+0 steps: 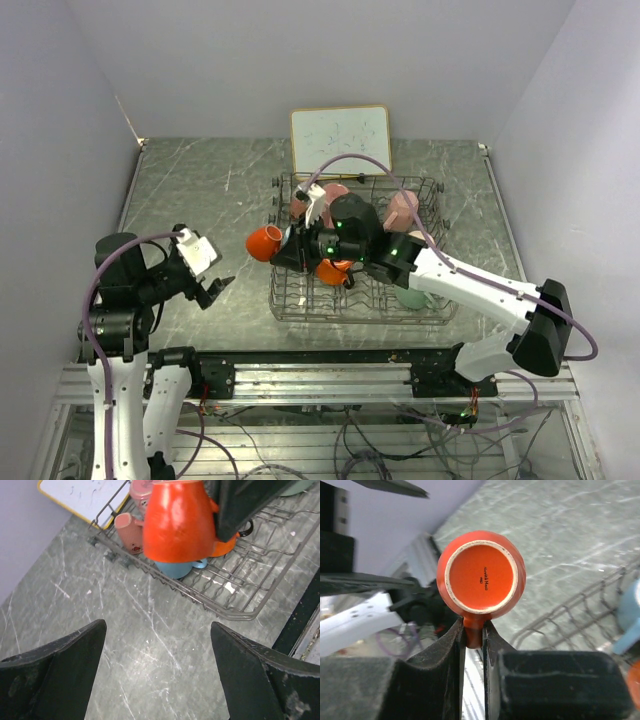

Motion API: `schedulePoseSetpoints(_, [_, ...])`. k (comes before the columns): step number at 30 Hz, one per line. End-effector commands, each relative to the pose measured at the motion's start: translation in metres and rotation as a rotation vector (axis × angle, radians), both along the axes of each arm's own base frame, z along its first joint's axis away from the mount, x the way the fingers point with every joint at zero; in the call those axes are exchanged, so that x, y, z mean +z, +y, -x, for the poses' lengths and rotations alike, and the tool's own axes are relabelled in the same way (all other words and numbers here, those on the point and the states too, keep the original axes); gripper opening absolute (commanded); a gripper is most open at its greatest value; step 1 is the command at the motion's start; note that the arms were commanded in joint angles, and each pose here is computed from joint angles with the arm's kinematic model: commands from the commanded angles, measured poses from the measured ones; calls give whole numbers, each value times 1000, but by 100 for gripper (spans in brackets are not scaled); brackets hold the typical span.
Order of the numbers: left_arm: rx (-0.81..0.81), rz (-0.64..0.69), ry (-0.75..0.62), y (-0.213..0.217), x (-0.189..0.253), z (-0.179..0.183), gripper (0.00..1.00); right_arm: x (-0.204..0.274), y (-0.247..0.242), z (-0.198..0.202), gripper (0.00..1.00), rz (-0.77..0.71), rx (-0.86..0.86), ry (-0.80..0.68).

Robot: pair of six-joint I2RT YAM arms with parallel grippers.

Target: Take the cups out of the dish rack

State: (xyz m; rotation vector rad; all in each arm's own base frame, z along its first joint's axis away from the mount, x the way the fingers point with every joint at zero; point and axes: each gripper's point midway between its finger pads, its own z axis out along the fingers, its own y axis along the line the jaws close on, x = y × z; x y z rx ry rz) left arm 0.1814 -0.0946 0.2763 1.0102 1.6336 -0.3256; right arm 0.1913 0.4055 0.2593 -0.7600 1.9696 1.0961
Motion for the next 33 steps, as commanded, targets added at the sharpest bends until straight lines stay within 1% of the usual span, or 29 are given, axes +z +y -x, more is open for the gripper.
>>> schedulePoseSetpoints(1, [-185,-36,-90,-18,7,14,99,46,7,29,0,-234,189,160])
schedulePoseSetpoints(4, [-218,-44,-99,-20,11,17,99,56,7,41,0,-323,289,244])
schedulePoseSetpoints(7, [-216,-40,-141,-21,21,14,99,62,8,57,0,-361,384,292])
schedulePoseSetpoints(10, [-202,4,-214,-24,43,10,98,67,8,65,0,-393,440,330])
schedulePoseSetpoints(12, [-203,44,-231,-28,53,12,96,69,7,71,0,-423,468,359])
schedulePoseSetpoints(15, [-229,66,-250,-32,63,18,91,76,8,75,0,-474,495,400])
schedulePoseSetpoints(18, [-235,87,-240,-34,70,20,87,74,10,74,0,-488,489,444])
schedulePoseSetpoints(24, [-266,112,-218,-39,75,28,81,83,15,80,0,-562,505,516])
schedulePoseSetpoints(25, [-268,114,-221,-39,76,29,80,90,16,83,0,-594,516,526])
schedulePoseSetpoints(28, [-261,124,-215,-39,77,27,74,88,19,88,0,-657,524,594])
schedulePoseSetpoints(30, [-255,132,-204,-39,76,24,68,92,23,91,0,-701,534,628])
schedulePoseSetpoints(33, [-238,146,-188,-38,73,19,50,96,30,95,0,-734,552,659])
